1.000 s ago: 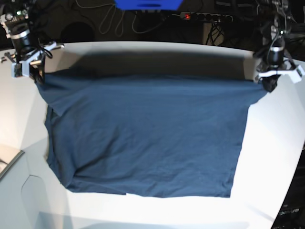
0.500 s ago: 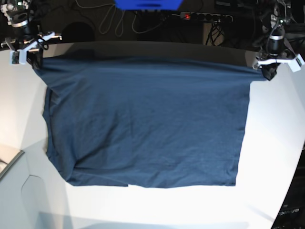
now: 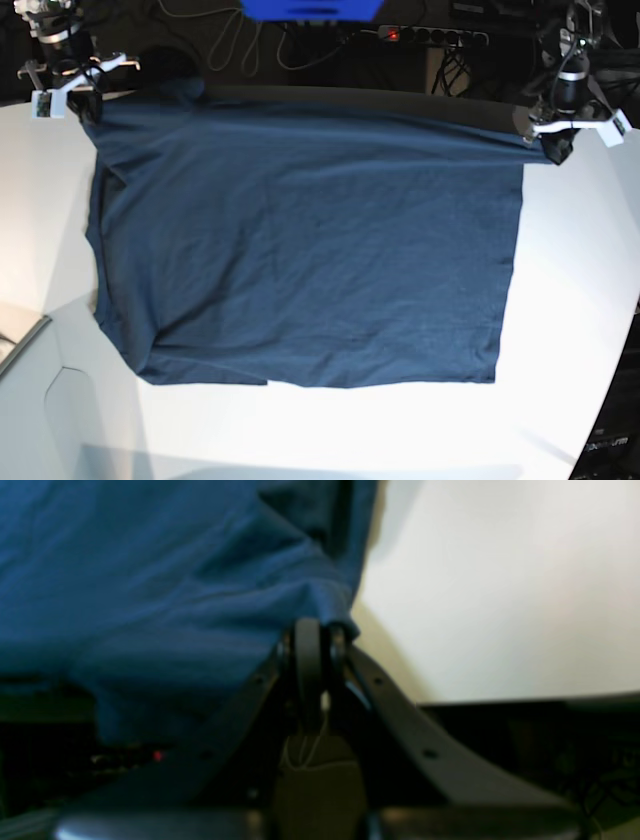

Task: Layout the t-shirt on the table in an organized manner, then fold the t-shirt properly
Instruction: 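Fold the held shirt edge over onto the shirt with both grippers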

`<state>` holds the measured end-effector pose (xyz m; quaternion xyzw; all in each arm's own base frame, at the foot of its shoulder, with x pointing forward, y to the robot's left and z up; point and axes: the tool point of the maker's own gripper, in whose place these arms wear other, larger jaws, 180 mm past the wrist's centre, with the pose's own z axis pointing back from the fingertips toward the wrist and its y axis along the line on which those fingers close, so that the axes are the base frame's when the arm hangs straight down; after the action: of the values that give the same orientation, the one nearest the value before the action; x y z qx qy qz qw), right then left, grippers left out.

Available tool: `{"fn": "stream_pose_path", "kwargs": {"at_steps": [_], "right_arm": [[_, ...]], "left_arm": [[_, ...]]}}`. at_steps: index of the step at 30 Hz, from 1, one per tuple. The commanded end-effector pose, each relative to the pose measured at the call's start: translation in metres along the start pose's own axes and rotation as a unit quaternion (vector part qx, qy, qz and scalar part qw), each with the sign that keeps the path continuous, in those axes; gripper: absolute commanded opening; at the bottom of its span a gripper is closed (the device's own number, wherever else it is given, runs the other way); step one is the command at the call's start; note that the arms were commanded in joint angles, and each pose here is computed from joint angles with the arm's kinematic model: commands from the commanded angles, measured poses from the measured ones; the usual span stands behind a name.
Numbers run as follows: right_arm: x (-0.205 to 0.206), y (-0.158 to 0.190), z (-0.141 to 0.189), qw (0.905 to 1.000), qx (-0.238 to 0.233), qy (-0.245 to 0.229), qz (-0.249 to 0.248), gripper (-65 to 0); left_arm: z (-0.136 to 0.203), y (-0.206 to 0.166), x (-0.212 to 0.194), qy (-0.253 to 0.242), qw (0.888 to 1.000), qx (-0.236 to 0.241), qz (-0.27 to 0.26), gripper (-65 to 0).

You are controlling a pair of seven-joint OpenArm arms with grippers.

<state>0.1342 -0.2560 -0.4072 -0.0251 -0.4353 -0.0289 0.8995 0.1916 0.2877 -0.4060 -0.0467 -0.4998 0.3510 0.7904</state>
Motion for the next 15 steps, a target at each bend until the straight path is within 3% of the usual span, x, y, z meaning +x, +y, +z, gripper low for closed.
{"fn": "stream_pose_path", "kwargs": {"at_steps": [1, 8, 15], "right_arm": [[0.013, -0.001, 0.002, 0.9996, 0.004, -0.026, 0.002, -65.0], [0.029, -0.002, -0.004, 0.9989, 0.002, -0.047, 0.004, -65.0], [0.081, 0.001, -0.027, 0.9935, 0.003, -0.114, 0.005, -65.0]], "left_arm": [[0.002, 0.0, 0.009, -0.016, 1.0, -0.004, -0.008, -64.6], [-0.006, 0.001, 0.009, -0.018, 1.0, -0.001, -0.004, -64.6], [-0.029, -0.032, 0.037, -0.055, 0.998, -0.034, 0.011, -64.6]]}}
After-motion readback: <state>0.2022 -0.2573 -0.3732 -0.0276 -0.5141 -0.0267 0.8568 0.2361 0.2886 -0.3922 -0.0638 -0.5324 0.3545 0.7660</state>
